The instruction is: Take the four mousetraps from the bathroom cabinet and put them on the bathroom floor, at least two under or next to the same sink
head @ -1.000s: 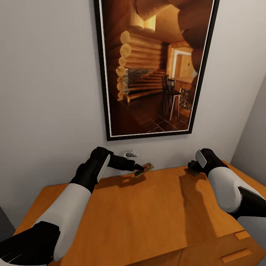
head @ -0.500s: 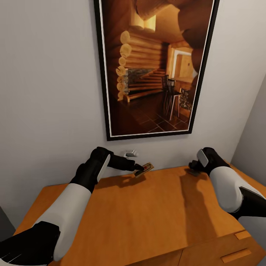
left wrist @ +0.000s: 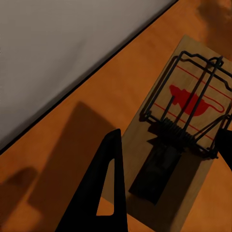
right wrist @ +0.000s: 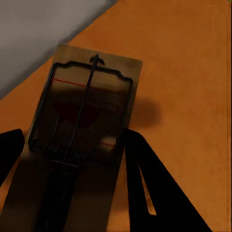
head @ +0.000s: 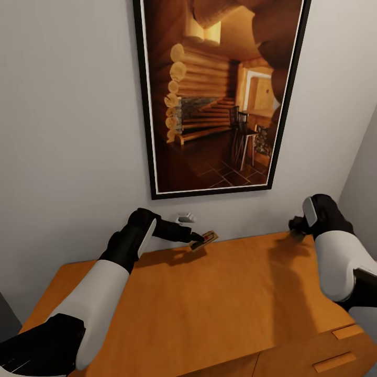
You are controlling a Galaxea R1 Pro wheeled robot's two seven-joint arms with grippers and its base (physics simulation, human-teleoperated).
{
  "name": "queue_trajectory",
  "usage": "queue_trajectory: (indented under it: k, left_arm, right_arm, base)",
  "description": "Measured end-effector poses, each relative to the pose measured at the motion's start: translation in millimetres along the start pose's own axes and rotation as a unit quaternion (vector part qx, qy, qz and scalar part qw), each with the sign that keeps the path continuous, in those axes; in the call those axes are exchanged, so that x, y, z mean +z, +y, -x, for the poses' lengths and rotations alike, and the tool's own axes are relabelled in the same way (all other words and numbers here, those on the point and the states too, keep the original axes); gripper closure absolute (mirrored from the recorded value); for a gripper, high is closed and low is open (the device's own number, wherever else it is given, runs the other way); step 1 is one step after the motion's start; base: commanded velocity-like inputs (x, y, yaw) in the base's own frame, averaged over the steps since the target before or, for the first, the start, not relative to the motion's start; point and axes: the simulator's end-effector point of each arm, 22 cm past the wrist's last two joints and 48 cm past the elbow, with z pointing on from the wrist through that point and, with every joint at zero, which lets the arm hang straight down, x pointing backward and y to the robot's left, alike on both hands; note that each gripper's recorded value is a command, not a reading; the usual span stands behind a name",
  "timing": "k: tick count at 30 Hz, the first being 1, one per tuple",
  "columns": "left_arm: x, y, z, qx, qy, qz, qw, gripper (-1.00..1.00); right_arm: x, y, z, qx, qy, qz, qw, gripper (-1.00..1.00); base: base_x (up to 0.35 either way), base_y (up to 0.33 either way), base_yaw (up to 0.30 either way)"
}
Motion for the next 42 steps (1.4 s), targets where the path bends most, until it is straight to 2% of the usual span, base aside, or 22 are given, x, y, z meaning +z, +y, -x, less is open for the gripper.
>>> queue_trajectory:
  k: [4, 13, 19, 35, 36, 42]
  left_arm:
    - [0.0, 0.0, -0.1, 0.000, 0.000, 0.000, 1.0000, 1.00]
    - [-0.8, 2.3, 0.5, 0.000, -0.001, 0.004, 1.0000, 1.00]
    - [-1.4, 5.0, 0.5, 0.000, -0.001, 0.006, 1.0000, 1.00]
    - [-1.7, 5.5, 0.6, 0.001, -0.001, 0.007, 1.0000, 1.00]
    - [-1.6, 5.6, 0.6, 0.001, -0.001, 0.008, 1.0000, 1.00]
    - [-2.9, 6.5, 1.7, 0.002, -0.002, 0.009, 1.0000, 1.00]
  right_arm:
    - [-3.0, -16.3, 10.9, 0.010, -0.012, -0.009, 0.9998, 1.00]
    - [-6.9, -26.6, 20.1, 0.018, -0.022, -0.013, 0.9995, 1.00]
    - [-22.2, -32.3, 41.0, 0.031, -0.053, -0.012, 0.9980, 1.00]
    - [-28.2, -21.5, 44.5, 0.033, -0.062, -0.001, 0.9975, 1.00]
    - [-28.0, -13.9, 44.1, 0.032, -0.061, 0.014, 0.9975, 1.00]
    - [-28.5, 2.1, 41.8, 0.028, -0.060, 0.038, 0.9971, 1.00]
  base:
    - [0.000, 0.000, 0.000]
    - [-0.013, 0.000, 0.000]
    - [-0.240, 0.000, 0.000]
    - [-0.337, 0.000, 0.000]
    - [-0.342, 0.000, 0.000]
    - [-0.341, 0.000, 0.000]
